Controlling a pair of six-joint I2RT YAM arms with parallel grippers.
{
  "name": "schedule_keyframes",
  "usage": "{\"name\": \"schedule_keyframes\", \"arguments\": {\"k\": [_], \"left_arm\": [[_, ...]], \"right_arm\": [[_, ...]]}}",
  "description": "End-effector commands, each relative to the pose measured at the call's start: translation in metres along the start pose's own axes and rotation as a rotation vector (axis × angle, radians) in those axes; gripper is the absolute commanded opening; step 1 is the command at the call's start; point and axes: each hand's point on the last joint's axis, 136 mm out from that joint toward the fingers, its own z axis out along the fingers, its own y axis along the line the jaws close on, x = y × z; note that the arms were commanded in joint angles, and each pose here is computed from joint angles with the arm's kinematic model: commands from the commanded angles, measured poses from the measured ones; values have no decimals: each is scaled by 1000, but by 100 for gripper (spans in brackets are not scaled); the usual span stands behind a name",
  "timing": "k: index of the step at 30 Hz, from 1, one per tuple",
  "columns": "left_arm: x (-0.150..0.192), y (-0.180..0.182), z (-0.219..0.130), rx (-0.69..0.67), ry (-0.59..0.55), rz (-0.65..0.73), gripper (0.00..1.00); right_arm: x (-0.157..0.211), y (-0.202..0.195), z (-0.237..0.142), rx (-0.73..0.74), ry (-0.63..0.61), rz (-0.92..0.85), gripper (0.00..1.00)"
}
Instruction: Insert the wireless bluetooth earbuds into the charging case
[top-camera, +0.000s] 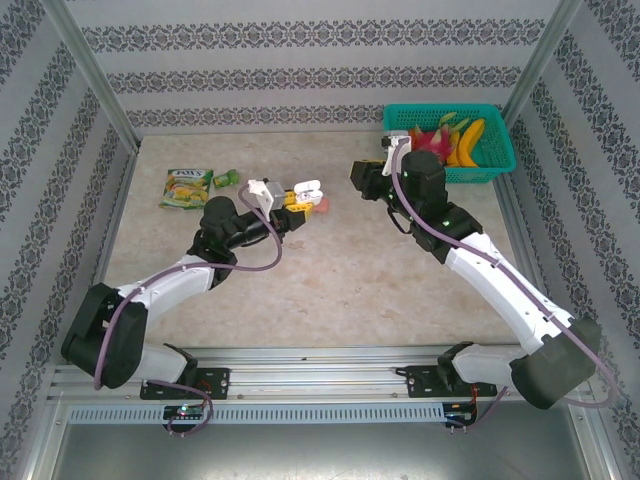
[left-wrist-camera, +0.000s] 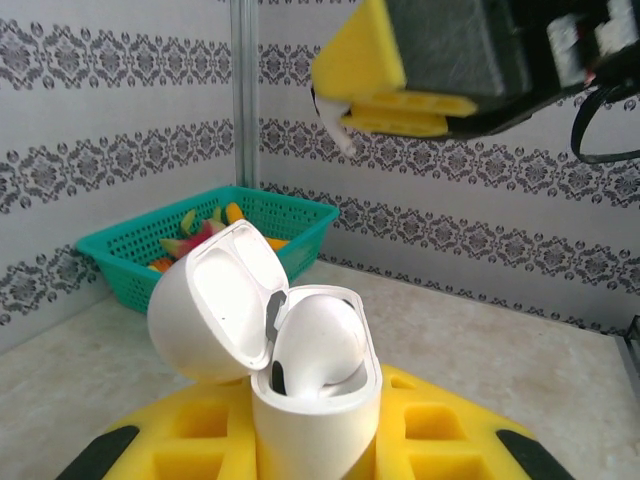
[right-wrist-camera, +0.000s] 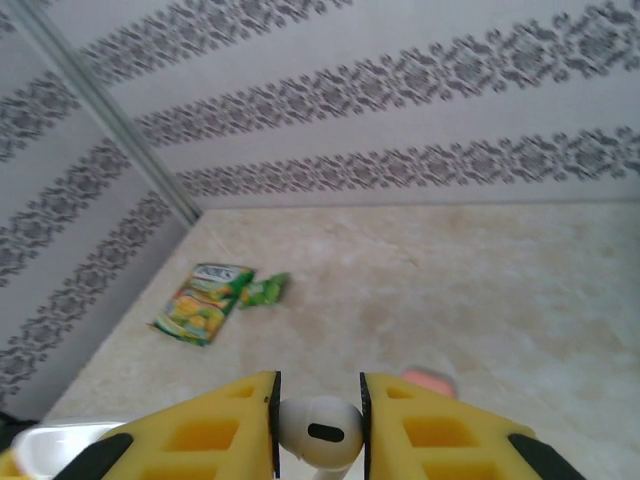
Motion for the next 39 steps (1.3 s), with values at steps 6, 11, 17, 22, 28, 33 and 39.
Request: {"name": "schedule_keyframes", "arguments": {"k": [6, 11, 17, 22, 28, 33, 39], "left_arm": [[-30, 5, 16, 46, -62, -36, 0], [-34, 11, 23, 44, -74, -51, 0], [-34, 15, 27, 32, -80, -53, 0], [-37, 16, 28, 30, -88, -52, 0], [-42, 16, 27, 33, -100, -48, 0], [-46, 14, 26, 33, -106, -40, 0], [-48, 13, 25, 31, -110, -33, 0]], "right_arm": [[-22, 44, 7, -200, -64, -25, 25], [-17, 51, 15, -229, -50, -27, 25], [-9, 53, 19, -235, -38, -19, 25], [-2, 54, 24, -241, -21, -9, 25], [5, 52, 32, -235, -3, -3, 25], [11, 50, 36, -229, 10, 0, 24], [18, 45, 40, -215, 25, 0, 24]]}}
